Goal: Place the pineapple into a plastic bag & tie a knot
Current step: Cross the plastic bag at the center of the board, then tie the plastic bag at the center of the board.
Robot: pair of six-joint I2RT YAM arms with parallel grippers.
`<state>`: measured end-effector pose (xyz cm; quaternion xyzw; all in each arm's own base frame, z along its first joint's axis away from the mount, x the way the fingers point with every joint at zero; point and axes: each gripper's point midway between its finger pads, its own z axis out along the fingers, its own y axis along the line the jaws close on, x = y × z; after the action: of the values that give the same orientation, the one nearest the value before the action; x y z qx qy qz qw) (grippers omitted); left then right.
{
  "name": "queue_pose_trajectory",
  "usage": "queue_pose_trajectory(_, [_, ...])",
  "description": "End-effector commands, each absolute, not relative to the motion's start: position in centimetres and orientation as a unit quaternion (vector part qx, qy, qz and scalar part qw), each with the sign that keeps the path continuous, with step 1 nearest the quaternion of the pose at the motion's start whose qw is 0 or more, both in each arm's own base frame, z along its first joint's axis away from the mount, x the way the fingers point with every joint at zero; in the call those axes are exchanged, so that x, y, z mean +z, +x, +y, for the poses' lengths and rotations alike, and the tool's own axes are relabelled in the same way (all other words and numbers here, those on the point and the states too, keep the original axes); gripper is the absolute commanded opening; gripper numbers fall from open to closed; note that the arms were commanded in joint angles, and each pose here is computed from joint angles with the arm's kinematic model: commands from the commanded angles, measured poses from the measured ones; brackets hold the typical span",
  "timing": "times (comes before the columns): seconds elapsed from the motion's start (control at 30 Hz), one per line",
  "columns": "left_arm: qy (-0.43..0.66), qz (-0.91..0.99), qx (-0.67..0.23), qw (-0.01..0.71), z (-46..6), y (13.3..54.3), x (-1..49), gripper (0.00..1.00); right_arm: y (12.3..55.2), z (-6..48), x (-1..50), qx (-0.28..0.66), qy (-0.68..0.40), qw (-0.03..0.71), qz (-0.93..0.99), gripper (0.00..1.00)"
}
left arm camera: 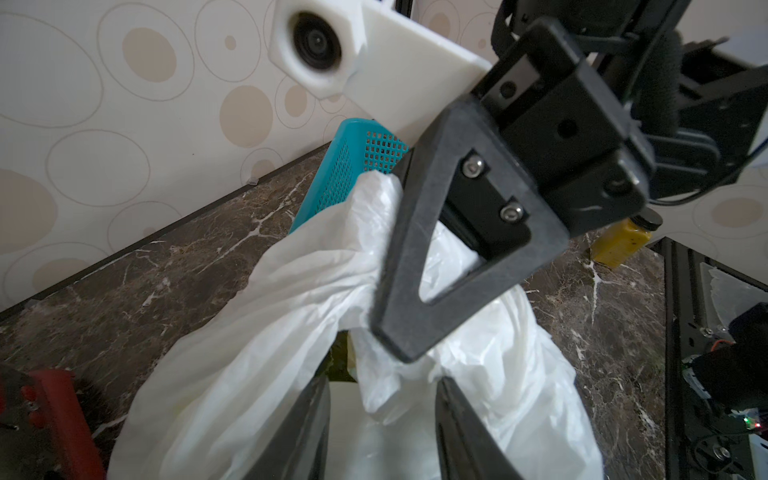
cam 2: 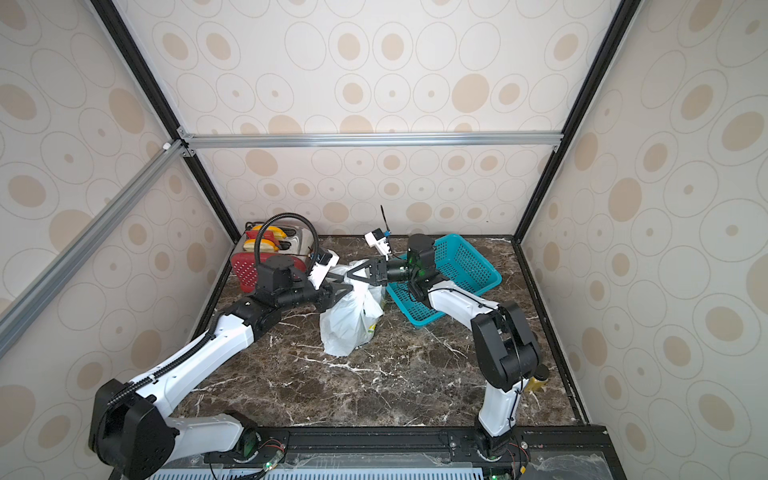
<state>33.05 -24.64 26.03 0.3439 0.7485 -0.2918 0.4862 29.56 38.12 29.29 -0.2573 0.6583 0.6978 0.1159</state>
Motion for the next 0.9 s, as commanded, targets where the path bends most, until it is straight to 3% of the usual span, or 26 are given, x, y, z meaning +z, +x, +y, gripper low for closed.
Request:
queue_pose_trajectory(0.0, [0.367,0.726,-0.302,0.497,-25.3,33.2,26.6,0.43,27.6,37.7,32.8,0.708,-0.308,0.142,0.619,0.00])
queue_pose_trajectory(0.17, [0.378,0.716,-0.322,0.491,-25.9,32.7,26.4,0.48,27.4,37.9,33.0,0.711,-0.313,0.140,0.615,0.00])
queue_pose_trajectory(0.33, [0.387,0.705,-0.343,0.485,-26.0,31.9,26.7,0.35,27.4,38.0,32.8,0.710,-0.312,0.140,0.615,0.00])
queue_pose_trajectory(0.7, [0.345,0.705,-0.344,0.515,-23.2,31.9,26.9,0.42,27.3,37.9,32.5,0.709,-0.311,0.137,0.618,0.00])
queue_pose_trajectory(0.87, [0.342,0.691,-0.366,0.520,-23.8,32.2,27.5,0.38,27.3,37.9,32.6,0.709,-0.312,0.134,0.618,0.00])
